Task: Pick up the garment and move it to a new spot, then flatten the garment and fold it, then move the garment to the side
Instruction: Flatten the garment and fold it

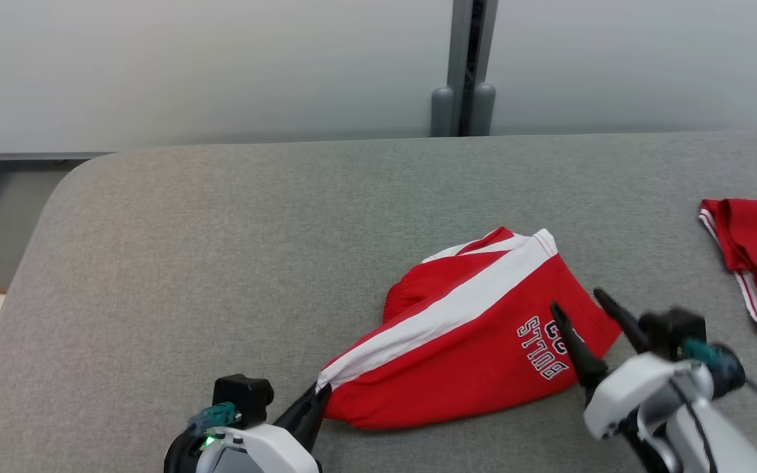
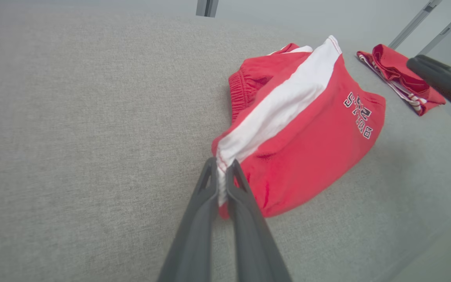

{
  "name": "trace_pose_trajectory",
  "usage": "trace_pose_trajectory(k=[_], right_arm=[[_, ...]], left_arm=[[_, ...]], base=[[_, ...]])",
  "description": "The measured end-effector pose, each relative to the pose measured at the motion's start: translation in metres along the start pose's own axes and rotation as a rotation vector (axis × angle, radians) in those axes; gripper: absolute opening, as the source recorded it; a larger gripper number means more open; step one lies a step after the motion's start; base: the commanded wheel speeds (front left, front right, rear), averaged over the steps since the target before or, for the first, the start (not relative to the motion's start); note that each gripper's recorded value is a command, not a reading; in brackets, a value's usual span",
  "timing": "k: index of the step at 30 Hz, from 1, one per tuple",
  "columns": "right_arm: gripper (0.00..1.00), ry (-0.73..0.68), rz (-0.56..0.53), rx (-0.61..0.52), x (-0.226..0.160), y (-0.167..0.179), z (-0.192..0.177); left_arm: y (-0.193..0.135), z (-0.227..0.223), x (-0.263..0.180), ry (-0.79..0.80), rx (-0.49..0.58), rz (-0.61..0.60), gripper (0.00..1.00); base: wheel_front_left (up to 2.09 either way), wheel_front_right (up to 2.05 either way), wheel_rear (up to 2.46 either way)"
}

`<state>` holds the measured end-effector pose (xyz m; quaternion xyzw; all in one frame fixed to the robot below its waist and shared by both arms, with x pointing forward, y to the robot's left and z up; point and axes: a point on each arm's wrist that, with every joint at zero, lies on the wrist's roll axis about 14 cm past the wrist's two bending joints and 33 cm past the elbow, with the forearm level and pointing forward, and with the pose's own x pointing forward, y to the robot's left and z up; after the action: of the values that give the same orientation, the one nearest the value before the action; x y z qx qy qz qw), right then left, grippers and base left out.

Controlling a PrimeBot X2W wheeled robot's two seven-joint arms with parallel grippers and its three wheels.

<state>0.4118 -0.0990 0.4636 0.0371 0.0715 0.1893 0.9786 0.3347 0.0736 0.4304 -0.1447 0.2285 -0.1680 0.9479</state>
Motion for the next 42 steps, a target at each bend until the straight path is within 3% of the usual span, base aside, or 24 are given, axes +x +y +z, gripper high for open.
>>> trace_pose_trajectory(k=[13, 23, 24, 25, 26, 27, 36, 42], right_arm=[[1.0, 0.338, 0.057, -0.088, 0.07, -0.032, -0.006], [1.0, 0.427, 0.088, -0.083, 0.091, -0.03, -0.026], [0.92, 0.429, 0.091, -0.083, 0.091, -0.03, -0.028], [0.78, 0.433, 0.095, -0.09, 0.091, -0.029, -0.03], [0.25, 0.435, 0.098, -0.093, 0.091, -0.029, -0.031], [0.0, 0.43, 0.102, -0.094, 0.092, -0.028, -0.03], [0.0, 0.33, 0.104, -0.122, 0.092, -0.032, -0.005], [0.0, 0.176, 0.066, -0.117, 0.086, -0.047, 0.041]], left_arm=[[-0.001, -0.002, 0.003, 0.014, -0.019, 0.008, 0.0], [0.006, -0.006, 0.01, 0.034, -0.03, 0.024, 0.0], [0.006, -0.006, 0.01, 0.033, -0.031, 0.025, 0.0], [0.006, -0.006, 0.011, 0.033, -0.031, 0.027, 0.0], [0.006, -0.006, 0.011, 0.032, -0.032, 0.027, 0.0], [0.006, -0.005, 0.011, 0.029, -0.032, 0.028, 0.0], [0.009, 0.007, 0.01, -0.024, -0.019, 0.041, 0.0], [0.014, 0.06, 0.007, -0.197, 0.041, 0.043, 0.0]], base=[[0.0, 0.0, 0.0], [0.0, 0.0, 0.0], [0.0, 0.0, 0.0], [0.0, 0.0, 0.0], [0.0, 0.0, 0.0], [0.0, 0.0, 0.0], [0.0, 0.0, 0.0], [0.0, 0.0, 0.0]])
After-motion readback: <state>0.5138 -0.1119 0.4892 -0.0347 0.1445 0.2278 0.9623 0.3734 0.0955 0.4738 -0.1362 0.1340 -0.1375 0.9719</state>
